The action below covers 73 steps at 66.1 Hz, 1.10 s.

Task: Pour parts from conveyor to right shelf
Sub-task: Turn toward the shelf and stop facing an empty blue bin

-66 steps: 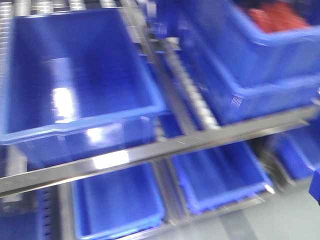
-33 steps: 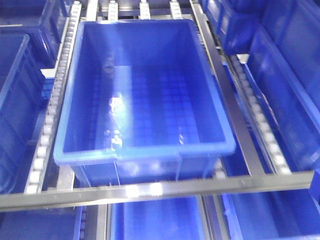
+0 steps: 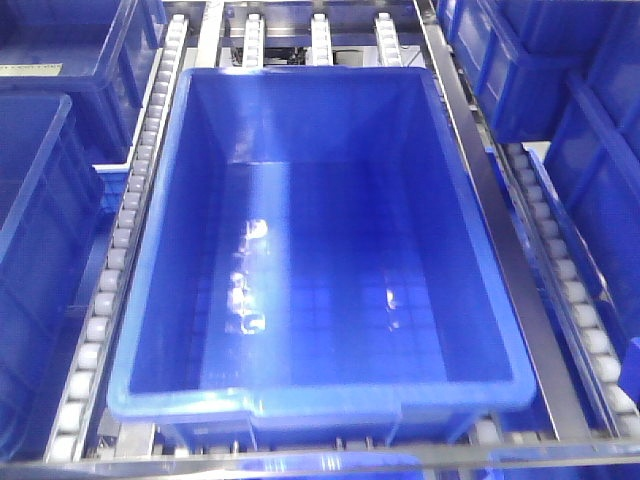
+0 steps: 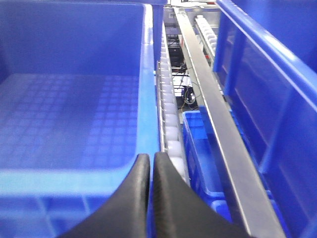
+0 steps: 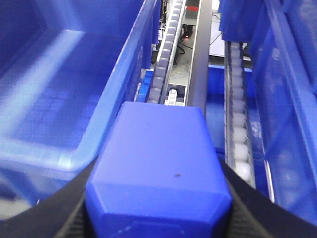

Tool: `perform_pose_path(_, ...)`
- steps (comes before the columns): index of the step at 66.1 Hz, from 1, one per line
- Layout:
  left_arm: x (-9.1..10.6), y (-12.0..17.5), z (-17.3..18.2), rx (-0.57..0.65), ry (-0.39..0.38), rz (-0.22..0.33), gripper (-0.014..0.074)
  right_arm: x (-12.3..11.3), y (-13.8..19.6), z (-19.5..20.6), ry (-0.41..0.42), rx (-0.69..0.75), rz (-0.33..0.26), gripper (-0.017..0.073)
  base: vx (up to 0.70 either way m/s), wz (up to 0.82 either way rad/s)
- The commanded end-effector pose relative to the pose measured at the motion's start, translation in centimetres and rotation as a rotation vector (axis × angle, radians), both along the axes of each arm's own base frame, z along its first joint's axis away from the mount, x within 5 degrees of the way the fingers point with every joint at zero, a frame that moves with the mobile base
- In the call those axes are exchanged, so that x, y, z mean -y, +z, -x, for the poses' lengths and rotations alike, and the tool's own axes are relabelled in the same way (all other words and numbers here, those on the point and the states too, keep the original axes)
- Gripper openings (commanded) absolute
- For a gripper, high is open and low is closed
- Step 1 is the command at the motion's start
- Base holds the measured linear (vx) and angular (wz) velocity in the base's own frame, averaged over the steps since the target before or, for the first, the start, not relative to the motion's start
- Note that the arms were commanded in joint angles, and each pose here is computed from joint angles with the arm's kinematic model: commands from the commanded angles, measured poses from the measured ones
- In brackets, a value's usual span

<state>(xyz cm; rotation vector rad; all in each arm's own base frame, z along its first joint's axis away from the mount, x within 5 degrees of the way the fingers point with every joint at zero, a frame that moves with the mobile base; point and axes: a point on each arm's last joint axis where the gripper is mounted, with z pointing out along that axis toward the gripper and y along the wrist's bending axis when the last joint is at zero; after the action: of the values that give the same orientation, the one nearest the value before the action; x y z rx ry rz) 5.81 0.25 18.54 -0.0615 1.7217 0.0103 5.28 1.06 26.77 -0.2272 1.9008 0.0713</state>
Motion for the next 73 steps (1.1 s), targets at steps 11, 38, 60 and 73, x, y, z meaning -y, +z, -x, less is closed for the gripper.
perform_pose_path(11,0.04,1.22,-0.13,0.077,-0.005,0.013,-0.0006,0.03,1.46,-0.21,-0.006,0.095,-0.009,-0.0005,0.11,0.04)
perform_pose_path(38,0.04,1.22,-0.13,0.077,-0.005,0.013,-0.0006,0.03,1.46,-0.21,-0.006,0.095,-0.009,-0.0005,0.05,0.01)
perform_pose_path(60,0.04,1.22,-0.13,0.077,-0.005,0.013,-0.0006,0.03,1.46,-0.21,-0.006,0.095,-0.009,-0.0005,0.01,0.0)
perform_pose_path(73,0.04,1.22,-0.13,0.077,-0.005,0.013,-0.0006,0.03,1.46,-0.21,-0.006,0.095,-0.009,-0.0005,0.0,0.0)
